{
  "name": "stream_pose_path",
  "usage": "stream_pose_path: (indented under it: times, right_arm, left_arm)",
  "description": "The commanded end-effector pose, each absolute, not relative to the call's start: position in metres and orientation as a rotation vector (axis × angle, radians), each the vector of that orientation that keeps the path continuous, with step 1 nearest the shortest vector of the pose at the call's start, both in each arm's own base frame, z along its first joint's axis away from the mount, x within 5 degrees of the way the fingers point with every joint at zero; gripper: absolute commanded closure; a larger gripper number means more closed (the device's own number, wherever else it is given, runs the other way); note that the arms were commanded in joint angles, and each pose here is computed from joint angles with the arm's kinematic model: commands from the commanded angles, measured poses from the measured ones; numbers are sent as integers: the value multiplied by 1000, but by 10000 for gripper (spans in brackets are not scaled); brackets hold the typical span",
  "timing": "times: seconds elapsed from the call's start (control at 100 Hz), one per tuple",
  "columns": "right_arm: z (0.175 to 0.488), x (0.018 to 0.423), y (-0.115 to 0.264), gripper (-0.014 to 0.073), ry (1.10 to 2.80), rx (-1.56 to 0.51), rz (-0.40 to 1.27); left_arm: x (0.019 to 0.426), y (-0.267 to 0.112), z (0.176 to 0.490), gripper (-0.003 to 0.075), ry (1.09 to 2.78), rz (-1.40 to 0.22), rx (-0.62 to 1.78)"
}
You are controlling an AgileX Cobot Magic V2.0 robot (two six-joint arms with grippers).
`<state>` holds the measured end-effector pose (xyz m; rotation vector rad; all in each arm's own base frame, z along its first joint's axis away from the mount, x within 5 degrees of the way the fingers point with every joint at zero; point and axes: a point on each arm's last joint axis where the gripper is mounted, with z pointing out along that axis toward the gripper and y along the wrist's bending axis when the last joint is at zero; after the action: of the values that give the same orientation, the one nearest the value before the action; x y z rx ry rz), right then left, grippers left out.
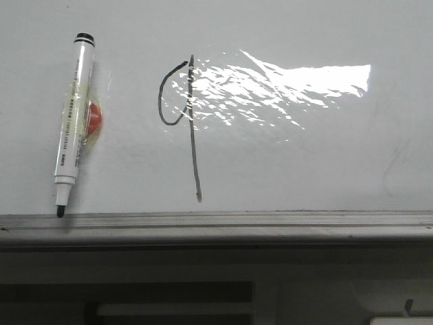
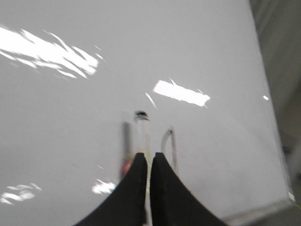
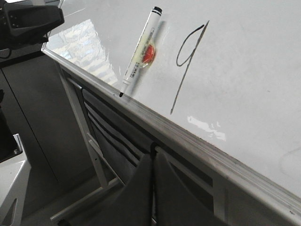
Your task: Write number 9 on whiteboard
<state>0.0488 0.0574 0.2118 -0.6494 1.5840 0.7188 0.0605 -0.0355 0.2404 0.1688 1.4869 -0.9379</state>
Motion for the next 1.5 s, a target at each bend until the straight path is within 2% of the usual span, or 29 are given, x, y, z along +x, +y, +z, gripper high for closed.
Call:
stream_pose_path:
  times: [0.0,0.14,0.39,0.59,0.83,1.0,1.28,1.49]
  right_arm:
    - [227,49,59,656,1492,-628,742]
    - [227,49,59,656,1492,-628,742]
    - [227,49,59,656,1492,-628,742]
    - [227,49,59,656,1492,-628,742]
    - [227,49,59,656,1492,-628,742]
    - [227,49,59,656,1492,-628,742]
    - [227,49,59,656,1492,-628,742]
    - [227,49,59,656,1492,-628,742]
  left_arm:
    - [67,-24,252,741,1340,-753,120]
    - [65,-19,243,741,1168,-498,217]
    - [63,-19,238,741,1162,-235,308]
    - [59,-17,234,741,1217,-215,231]
    - [53,-5,225,741,1299,-82,69]
    - [54,-1,209,741,1464,14,38]
    - [53,-2,182,741,1755,-35,3]
    - [53,-2,182,741,1762,-26,12]
